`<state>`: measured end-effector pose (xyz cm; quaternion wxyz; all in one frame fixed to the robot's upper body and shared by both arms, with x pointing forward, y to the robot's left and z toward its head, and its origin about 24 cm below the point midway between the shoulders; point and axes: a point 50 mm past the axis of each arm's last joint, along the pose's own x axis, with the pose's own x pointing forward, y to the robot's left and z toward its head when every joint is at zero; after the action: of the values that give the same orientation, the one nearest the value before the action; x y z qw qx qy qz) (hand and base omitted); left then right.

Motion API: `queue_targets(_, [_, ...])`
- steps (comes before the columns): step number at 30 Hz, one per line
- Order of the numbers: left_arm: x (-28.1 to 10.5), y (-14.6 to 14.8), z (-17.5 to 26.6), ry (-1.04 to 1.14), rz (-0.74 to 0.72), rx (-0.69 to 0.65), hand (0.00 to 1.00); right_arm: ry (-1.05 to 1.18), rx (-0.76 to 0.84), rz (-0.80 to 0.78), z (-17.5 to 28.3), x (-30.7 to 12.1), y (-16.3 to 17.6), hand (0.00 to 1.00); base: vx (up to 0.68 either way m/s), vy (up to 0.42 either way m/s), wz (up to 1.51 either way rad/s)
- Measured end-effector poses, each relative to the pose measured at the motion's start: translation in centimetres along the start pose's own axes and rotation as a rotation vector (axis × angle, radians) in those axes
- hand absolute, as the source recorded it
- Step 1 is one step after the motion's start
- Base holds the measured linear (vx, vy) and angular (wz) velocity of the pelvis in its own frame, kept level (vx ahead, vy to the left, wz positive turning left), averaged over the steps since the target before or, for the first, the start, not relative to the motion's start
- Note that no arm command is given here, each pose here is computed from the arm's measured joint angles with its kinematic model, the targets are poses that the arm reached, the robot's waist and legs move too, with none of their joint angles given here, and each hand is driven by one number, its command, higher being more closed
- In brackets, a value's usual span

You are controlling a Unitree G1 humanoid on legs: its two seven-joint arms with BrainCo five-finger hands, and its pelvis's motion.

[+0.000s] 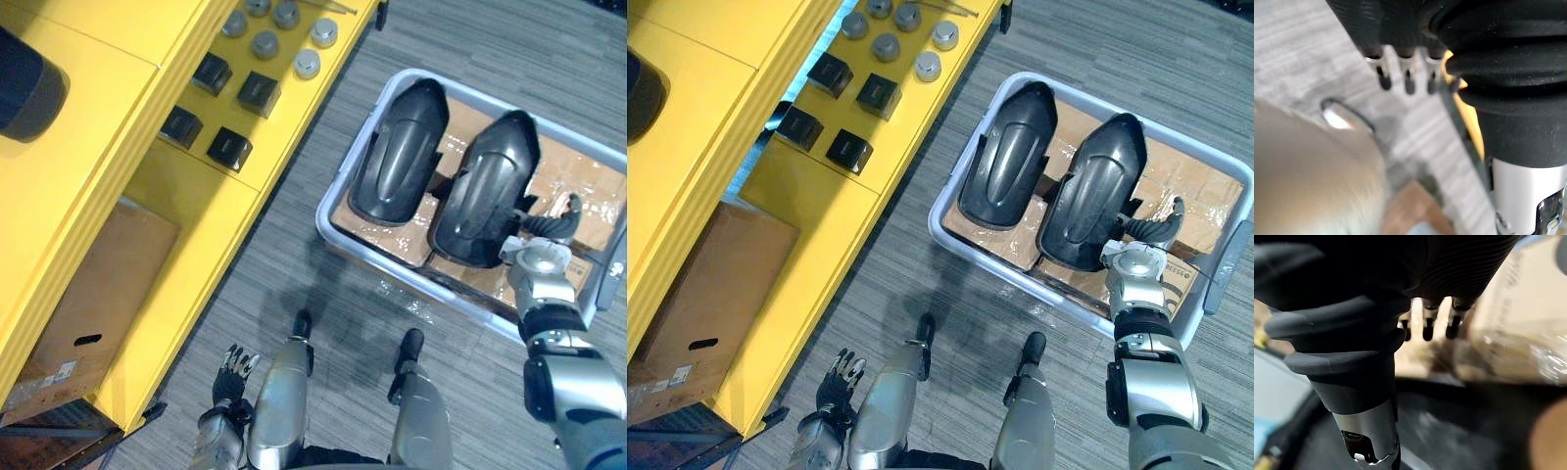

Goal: Walk over and take plastic housings, then place them on the shelf

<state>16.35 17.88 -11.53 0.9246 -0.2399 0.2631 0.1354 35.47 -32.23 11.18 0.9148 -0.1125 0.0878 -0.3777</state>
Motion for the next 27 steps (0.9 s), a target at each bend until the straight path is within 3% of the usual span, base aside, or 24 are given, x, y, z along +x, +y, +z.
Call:
queue_targets(1, [0.0, -0.1, -0.1, 0.003, -0.005, 0.003, 0.00, -0.015, -0.023, -0.014, 0.6, 0.4, -0.6, 1.00, 0.03, 0.018, 0.06])
queue_targets(5, [0.3, -0.8, -0.4, 0.022, -0.028, 0.020, 0.00, -0.042, -0.085, -0.091, 2.6, 1.7, -3.4, 1.00, -0.01, 0.015, 0.14])
queue_targets(12, [0.5, -1.4, -0.7, 0.043, -0.056, 0.037, 0.00, 0.042, -0.241, -0.197, 2.4, 3.0, -8.6, 1.00, -0.01, -0.002, 0.15])
queue_targets(21, [-0.1, -0.8, -2.0, 0.101, -0.046, 0.074, 0.00, 0.109, -0.494, -0.231, 1.1, 2.8, -8.5, 1.00, 0.03, -0.014, 0.05])
queue_targets(27, [-0.4, -1.0, -1.9, 0.079, -0.058, 0.064, 0.00, 0.053, -0.538, -0.235, 0.4, 2.4, -6.8, 1.00, 0.01, -0.001, 0.00])
